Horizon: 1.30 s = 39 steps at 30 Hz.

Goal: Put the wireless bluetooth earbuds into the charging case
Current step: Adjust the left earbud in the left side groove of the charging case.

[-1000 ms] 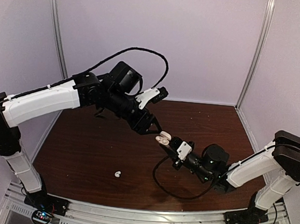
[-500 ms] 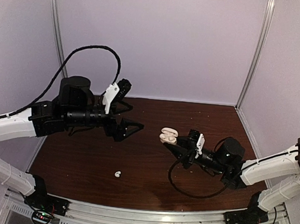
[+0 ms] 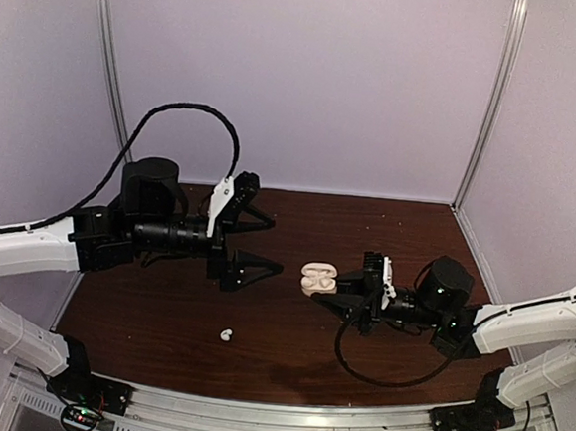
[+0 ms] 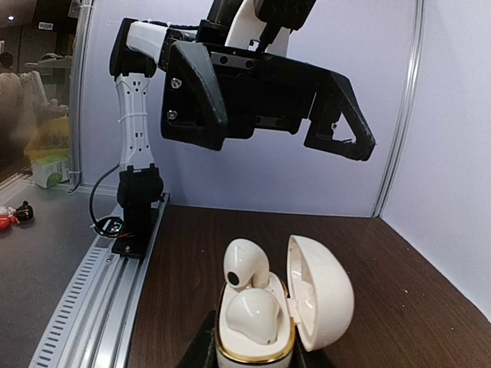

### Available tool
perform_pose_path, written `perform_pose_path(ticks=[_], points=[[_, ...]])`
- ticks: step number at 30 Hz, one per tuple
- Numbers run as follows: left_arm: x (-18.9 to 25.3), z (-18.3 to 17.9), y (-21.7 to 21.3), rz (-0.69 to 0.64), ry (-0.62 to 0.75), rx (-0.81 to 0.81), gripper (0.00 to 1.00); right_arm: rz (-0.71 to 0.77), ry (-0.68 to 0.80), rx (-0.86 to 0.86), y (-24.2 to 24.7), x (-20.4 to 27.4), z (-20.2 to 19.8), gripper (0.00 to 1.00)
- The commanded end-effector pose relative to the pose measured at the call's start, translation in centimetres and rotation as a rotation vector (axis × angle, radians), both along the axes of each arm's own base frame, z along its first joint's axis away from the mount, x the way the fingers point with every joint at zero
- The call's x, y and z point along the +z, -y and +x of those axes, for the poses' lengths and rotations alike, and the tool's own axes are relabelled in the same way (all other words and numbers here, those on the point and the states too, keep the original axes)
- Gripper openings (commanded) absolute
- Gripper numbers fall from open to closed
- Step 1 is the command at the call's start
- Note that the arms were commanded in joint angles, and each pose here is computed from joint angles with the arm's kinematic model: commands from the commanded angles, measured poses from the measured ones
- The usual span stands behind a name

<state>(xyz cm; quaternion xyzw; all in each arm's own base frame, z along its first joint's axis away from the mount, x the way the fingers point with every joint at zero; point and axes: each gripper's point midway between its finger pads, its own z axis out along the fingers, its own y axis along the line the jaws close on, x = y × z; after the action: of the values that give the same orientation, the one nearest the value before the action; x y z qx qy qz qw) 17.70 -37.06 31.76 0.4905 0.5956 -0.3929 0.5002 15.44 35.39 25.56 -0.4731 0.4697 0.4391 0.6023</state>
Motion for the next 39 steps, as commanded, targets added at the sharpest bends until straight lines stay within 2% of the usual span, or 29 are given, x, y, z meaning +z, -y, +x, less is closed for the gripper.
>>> perform_pose_path(ticks=[1, 11, 39], points=[[0.7, -1.8, 1.0, -0.047, 0.033, -0.123, 0.98, 0.006, -0.021, 0.044, -0.4, 0.8, -0.4, 0.00], [-1.3, -1.7, 2.7, 0.036, 0.013, -0.179, 0.98, 0.015, -0.028, 0.060, -0.6, 0.8, -0.4, 0.00], [-3.0, 0.2, 4.0, 0.089, -0.025, -0.125, 0.98, 0.032, -0.033, 0.082, -0.8, 0.9, -0.7, 0.00]])
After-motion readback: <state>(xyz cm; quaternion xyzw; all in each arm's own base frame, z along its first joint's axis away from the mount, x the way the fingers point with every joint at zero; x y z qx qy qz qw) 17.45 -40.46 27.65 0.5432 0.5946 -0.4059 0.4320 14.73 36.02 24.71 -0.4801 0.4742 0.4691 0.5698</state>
